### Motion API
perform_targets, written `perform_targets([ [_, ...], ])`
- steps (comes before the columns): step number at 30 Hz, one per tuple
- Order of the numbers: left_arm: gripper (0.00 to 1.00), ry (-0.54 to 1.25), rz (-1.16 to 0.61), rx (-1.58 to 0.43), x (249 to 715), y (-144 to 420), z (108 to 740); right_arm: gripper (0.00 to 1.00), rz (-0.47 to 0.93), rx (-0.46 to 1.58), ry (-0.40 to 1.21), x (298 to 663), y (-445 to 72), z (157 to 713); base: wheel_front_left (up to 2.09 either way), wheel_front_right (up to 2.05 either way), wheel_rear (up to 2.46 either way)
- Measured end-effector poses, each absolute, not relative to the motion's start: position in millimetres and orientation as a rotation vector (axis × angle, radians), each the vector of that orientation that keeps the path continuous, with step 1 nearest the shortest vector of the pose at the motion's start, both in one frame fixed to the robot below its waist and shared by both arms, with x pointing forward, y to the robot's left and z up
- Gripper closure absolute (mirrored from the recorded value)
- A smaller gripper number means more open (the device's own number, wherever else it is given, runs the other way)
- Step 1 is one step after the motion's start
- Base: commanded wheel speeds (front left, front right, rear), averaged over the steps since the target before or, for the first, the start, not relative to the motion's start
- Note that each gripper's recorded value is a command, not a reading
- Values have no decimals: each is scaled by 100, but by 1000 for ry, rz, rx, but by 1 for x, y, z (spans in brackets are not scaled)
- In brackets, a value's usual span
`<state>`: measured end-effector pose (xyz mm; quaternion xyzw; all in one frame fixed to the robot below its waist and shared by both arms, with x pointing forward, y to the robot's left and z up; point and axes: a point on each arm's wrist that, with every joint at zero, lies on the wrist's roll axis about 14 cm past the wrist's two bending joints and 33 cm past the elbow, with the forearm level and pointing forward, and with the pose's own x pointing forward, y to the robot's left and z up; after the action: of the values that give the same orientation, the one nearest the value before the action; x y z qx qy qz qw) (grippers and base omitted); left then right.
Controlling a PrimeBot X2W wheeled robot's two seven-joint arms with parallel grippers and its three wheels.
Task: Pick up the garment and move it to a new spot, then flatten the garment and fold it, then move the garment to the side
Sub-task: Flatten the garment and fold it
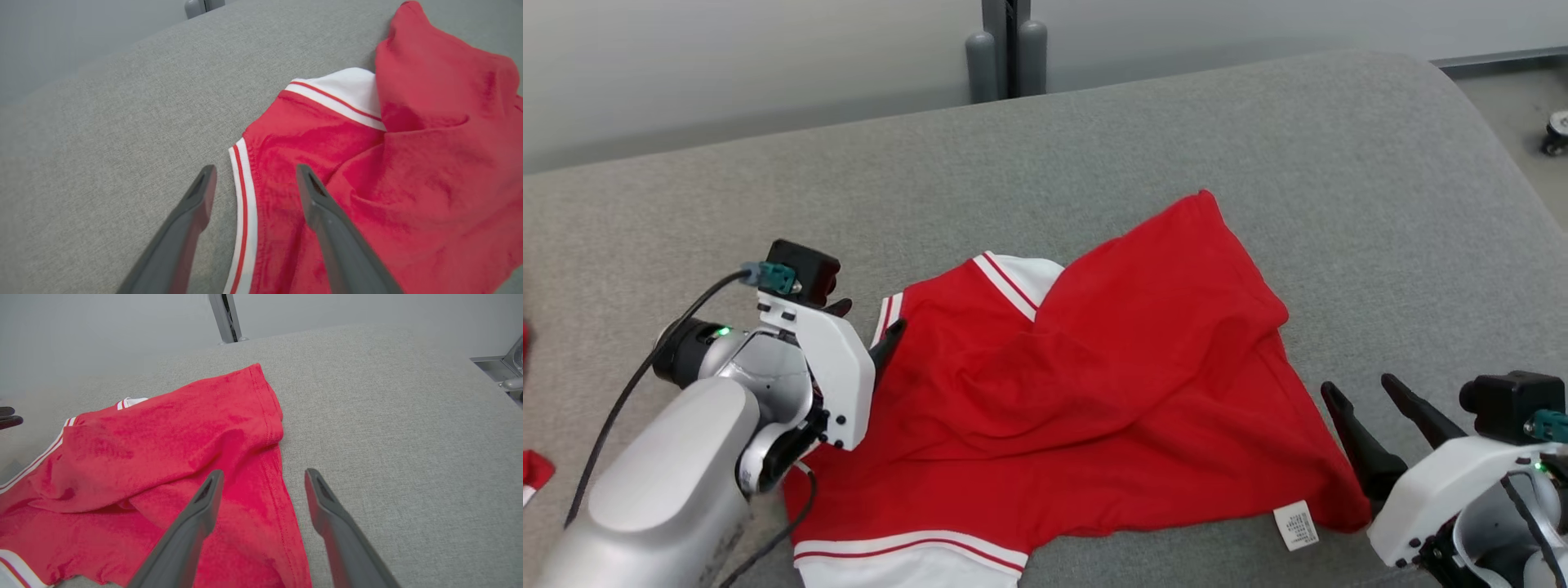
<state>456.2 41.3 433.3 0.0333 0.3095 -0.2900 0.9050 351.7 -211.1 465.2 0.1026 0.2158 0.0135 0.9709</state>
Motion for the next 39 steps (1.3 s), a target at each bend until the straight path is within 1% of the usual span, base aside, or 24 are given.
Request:
perform_targets([
  [4,0,712,-618,89,476,35,411,0,22,198,407,364,-211,469,0,0,0],
  [8,0,754,-655,70,490,20,395,0,12,211,420,367,-210,461,0,0,0],
  [14,0,849,-686,98,486,11,365,0,-36,211,433,363,-224,454,0,0,0],
  [15,8,843,-687,100,489,11,367,0,-40,211,434,362,-226,453,0,0,0],
  [16,56,842,-685,103,490,11,367,0,-45,212,436,361,-227,452,0,0,0],
  [17,85,839,-684,105,490,11,367,0,-46,213,438,361,-228,452,0,0,0],
  [18,100,838,-684,104,489,11,367,0,-45,214,440,361,-227,451,0,0,0],
  [21,100,833,-683,105,488,12,367,0,-37,221,437,361,-225,451,0,0,0],
  [25,100,789,-658,91,498,16,374,0,-34,223,437,363,-224,450,0,0,0],
  [28,100,732,-609,76,518,22,383,0,-30,225,443,365,-222,447,0,0,0],
  [35,100,670,-508,41,556,42,384,0,-24,221,474,372,-219,434,0,0,0],
  [39,100,627,-438,53,584,61,382,0,-19,217,493,379,-217,426,0,0,0],
])
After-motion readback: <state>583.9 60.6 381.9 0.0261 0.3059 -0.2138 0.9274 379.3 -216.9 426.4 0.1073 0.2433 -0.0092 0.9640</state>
